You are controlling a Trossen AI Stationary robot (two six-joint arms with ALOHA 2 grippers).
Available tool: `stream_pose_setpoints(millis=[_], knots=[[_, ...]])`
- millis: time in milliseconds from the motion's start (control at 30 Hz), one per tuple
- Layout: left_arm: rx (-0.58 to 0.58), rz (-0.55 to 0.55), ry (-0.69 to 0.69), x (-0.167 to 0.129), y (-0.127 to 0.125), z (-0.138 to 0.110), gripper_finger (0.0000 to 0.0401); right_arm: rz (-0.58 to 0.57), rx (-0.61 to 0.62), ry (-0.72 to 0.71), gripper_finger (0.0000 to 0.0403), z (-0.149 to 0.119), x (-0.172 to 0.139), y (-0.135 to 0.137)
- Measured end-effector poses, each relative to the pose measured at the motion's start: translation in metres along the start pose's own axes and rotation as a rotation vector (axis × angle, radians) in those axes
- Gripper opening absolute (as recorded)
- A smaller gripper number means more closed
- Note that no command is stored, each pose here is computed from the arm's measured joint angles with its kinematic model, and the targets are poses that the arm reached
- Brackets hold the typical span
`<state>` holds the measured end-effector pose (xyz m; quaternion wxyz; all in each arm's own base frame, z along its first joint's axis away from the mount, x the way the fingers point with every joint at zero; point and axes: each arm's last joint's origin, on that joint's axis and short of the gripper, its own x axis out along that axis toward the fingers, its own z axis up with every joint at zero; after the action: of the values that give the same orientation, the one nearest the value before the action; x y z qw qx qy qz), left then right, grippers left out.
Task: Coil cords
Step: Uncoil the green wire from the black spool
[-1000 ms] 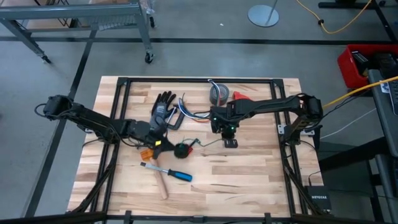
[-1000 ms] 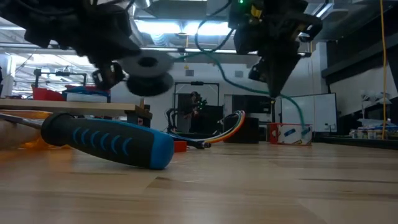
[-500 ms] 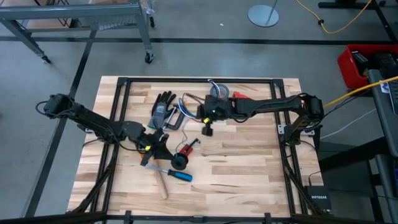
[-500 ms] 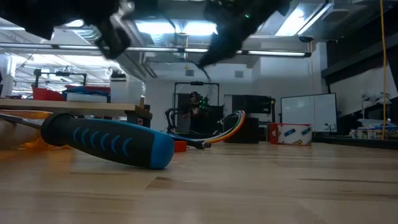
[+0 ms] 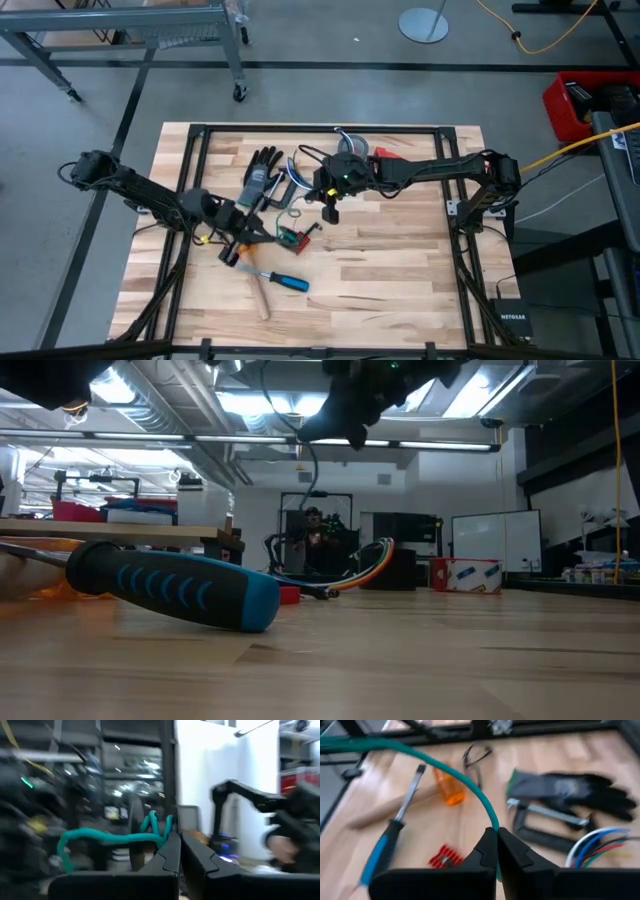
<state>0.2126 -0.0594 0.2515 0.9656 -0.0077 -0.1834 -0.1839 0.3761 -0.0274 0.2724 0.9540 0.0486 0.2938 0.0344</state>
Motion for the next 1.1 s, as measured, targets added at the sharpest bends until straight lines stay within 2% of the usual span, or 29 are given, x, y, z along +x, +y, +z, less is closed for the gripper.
stream_pose_setpoints(millis=[233, 367, 467, 667, 900, 1100], knots=[[0.122, 0.15, -0.066, -0.001, 0.004, 0.007, 0.0, 0.197, 0.079, 0.195, 0.0005, -0.018, -0.002, 0.006], [0.119, 0.274, -0.032, -0.001, 0.008, 0.005, 0.0, 0.303, 0.142, 0.358, 0.0005, -0.033, -0.008, 0.009], [0.101, 0.373, 0.012, -0.002, 0.011, 0.001, 0.0, 0.326, 0.195, 0.497, 0.0005, -0.046, -0.014, 0.011], [0.032, 0.564, 0.099, -0.005, 0.015, -0.008, 0.0, 0.308, 0.246, 0.742, 0.0005, -0.065, -0.028, 0.012], [-0.105, 0.621, 0.286, -0.01, 0.016, -0.03, 0.0, 0.196, 0.243, 0.965, 0.0005, -0.08, -0.044, 0.012], [-0.283, 0.679, 0.454, -0.02, 0.014, -0.05, 0.0, 0.088, 0.208, 1.075, 0.0005, -0.085, -0.052, 0.01]])
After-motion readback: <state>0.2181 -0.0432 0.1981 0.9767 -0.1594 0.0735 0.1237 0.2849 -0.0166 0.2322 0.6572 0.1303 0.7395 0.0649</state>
